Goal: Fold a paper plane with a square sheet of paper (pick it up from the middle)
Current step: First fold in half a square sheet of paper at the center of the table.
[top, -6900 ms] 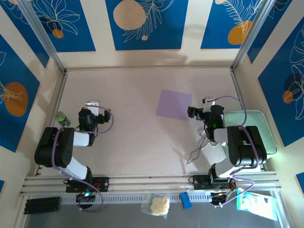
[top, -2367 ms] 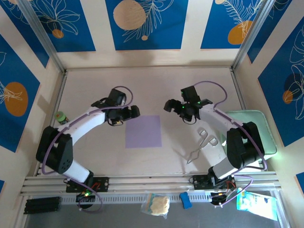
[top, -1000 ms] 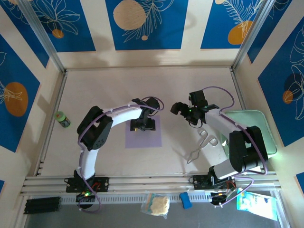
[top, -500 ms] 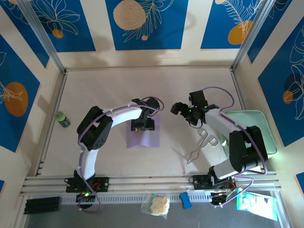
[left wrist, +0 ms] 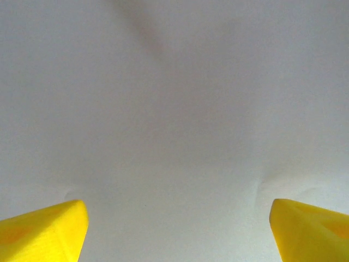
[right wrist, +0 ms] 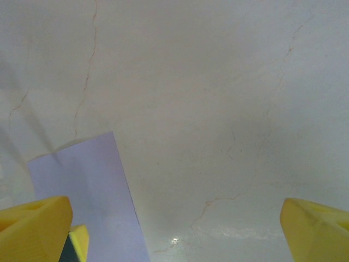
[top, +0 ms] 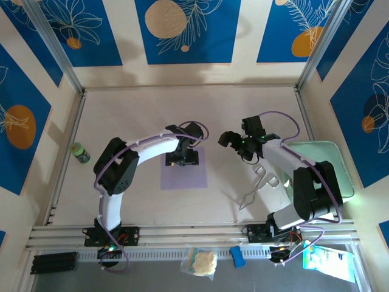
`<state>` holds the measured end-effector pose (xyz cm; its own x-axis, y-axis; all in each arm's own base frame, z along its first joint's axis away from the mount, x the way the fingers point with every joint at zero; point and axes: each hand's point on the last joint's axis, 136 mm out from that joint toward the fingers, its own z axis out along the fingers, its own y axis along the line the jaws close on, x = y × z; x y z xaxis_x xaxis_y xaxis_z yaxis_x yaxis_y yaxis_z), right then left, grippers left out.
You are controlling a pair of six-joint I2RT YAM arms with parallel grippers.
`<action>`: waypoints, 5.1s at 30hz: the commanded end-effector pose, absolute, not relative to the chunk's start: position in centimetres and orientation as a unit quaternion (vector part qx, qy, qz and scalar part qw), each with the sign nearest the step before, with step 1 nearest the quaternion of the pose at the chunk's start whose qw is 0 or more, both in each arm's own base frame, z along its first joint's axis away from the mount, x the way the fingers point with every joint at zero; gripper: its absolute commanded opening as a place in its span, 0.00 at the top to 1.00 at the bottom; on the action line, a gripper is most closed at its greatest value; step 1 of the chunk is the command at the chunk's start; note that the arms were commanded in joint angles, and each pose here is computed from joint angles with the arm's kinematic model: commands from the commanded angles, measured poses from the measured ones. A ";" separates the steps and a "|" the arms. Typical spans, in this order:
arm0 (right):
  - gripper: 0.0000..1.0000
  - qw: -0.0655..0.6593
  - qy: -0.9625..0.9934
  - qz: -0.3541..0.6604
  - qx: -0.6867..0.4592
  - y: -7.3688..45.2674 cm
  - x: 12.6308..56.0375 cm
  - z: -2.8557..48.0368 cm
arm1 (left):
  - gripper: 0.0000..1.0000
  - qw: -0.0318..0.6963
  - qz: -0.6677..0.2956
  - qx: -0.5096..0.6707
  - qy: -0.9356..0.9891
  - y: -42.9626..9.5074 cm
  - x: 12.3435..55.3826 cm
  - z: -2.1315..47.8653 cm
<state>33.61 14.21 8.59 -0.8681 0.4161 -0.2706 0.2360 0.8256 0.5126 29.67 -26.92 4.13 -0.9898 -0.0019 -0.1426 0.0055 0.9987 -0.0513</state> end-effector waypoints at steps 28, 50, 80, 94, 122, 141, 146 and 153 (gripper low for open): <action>0.02 0.171 0.940 0.239 0.176 14.8 33.3 8.1 | 0.27 0.019 -0.003 -0.024 1.000 -26.1 28.5 0.5; 0.11 0.206 0.892 0.389 0.101 18.7 33.6 12.3 | 0.69 0.125 -0.344 0.017 0.930 -32.8 31.5 11.5; 0.88 0.056 0.945 0.319 0.053 26.9 30.5 3.5 | 0.68 0.096 -0.276 -0.030 0.956 -27.1 32.2 2.8; 0.91 0.009 0.959 0.273 0.068 27.3 29.1 0.1 | 0.55 0.086 -0.204 -0.007 0.975 -24.8 31.5 2.5; 0.65 0.093 0.924 0.358 0.093 25.4 30.8 6.8 | 0.55 0.052 -0.144 0.025 0.988 -23.8 29.5 -0.5; 0.76 0.049 0.932 0.355 0.061 28.3 30.1 5.5 | 0.69 0.033 -0.167 0.079 0.982 -23.3 28.6 -1.5; 0.79 0.021 0.934 0.353 0.046 30.5 29.7 4.3 | 0.67 0.033 -0.165 0.086 0.982 -23.2 28.5 -1.4; 0.82 -0.006 0.946 0.318 0.056 30.7 29.3 2.0 | 0.65 0.041 -0.175 0.069 0.981 -23.5 29.0 -0.3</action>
